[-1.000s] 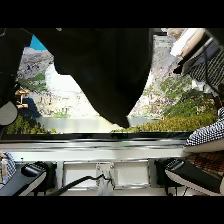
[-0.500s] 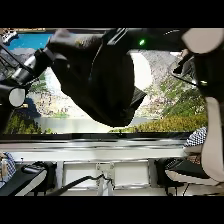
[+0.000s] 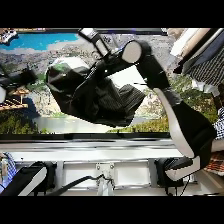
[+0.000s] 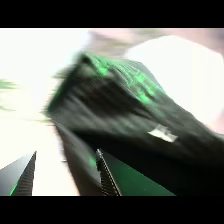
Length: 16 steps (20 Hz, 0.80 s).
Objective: Fold the clothes and pants, and hang the long-sleeved shirts on hangers.
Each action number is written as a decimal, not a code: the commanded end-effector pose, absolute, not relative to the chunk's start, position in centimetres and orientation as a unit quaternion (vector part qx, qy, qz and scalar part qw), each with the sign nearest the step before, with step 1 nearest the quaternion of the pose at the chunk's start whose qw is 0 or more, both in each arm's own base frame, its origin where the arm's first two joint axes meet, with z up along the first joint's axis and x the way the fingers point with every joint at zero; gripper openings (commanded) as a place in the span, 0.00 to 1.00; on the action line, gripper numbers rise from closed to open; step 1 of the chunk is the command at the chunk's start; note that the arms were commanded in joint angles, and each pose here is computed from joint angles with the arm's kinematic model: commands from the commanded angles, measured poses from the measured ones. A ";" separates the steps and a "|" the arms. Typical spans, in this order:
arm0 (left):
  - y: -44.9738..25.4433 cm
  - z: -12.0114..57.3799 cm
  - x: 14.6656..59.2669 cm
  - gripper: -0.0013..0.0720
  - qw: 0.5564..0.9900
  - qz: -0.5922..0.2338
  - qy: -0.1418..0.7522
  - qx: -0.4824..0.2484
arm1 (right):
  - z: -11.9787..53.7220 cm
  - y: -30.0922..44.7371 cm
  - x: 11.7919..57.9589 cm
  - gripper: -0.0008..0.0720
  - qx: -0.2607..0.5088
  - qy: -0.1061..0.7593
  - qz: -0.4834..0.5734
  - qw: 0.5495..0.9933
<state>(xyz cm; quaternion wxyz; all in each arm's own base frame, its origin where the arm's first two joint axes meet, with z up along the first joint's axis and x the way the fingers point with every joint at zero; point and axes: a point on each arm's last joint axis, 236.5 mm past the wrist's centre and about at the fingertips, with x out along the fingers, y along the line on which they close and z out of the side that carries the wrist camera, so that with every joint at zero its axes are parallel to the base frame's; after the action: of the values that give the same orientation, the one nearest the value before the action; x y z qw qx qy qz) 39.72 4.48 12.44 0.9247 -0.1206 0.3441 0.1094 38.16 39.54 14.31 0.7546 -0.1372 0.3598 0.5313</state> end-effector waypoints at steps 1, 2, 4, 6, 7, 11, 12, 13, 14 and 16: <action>13.5 11.7 35.0 0.59 0.895 0.197 0.400 -0.015 | 12.8 42.3 37.8 0.05 -0.159 0.336 0.550 0.748; 16.1 11.5 33.7 0.59 0.884 0.228 0.408 -0.018 | 13.0 42.8 37.8 0.05 -0.163 0.325 0.553 0.750; 21.2 10.6 31.0 0.59 0.858 0.294 0.417 -0.049 | 13.2 43.2 37.7 0.05 -0.169 0.315 0.557 0.750; 26.0 9.2 28.1 0.59 0.829 0.354 0.425 -0.081 | 13.2 43.1 37.7 0.05 -0.173 0.313 0.558 0.749; 28.0 8.5 27.0 0.59 0.819 0.372 0.428 -0.087 | 13.1 43.0 37.7 0.05 -0.180 0.310 0.558 0.748; 33.1 8.5 29.2 0.58 0.843 0.338 0.414 0.053 | 12.2 41.8 38.8 0.05 -0.221 0.309 0.539 0.752; 34.1 10.0 30.9 0.58 0.849 0.310 0.402 0.149 | 12.1 41.8 38.7 0.05 -0.224 0.311 0.539 0.750; 35.1 11.0 31.9 0.51 0.851 0.306 0.389 0.175 | 12.1 41.8 38.8 0.05 -0.224 0.310 0.538 0.751; 36.8 11.1 32.5 0.49 0.852 0.319 0.382 0.165 | 12.1 41.8 38.9 0.05 -0.223 0.309 0.538 0.752; 39.0 10.0 33.9 0.51 0.851 0.330 0.387 0.131 | 12.2 41.8 38.9 0.05 -0.223 0.308 0.538 0.752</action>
<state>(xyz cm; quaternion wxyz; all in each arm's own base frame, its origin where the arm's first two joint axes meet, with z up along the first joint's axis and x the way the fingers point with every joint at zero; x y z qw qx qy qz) 31.85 35.49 9.62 0.8501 0.0947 0.4006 0.3285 38.67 41.92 12.26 0.7513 -0.2167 0.3103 0.5407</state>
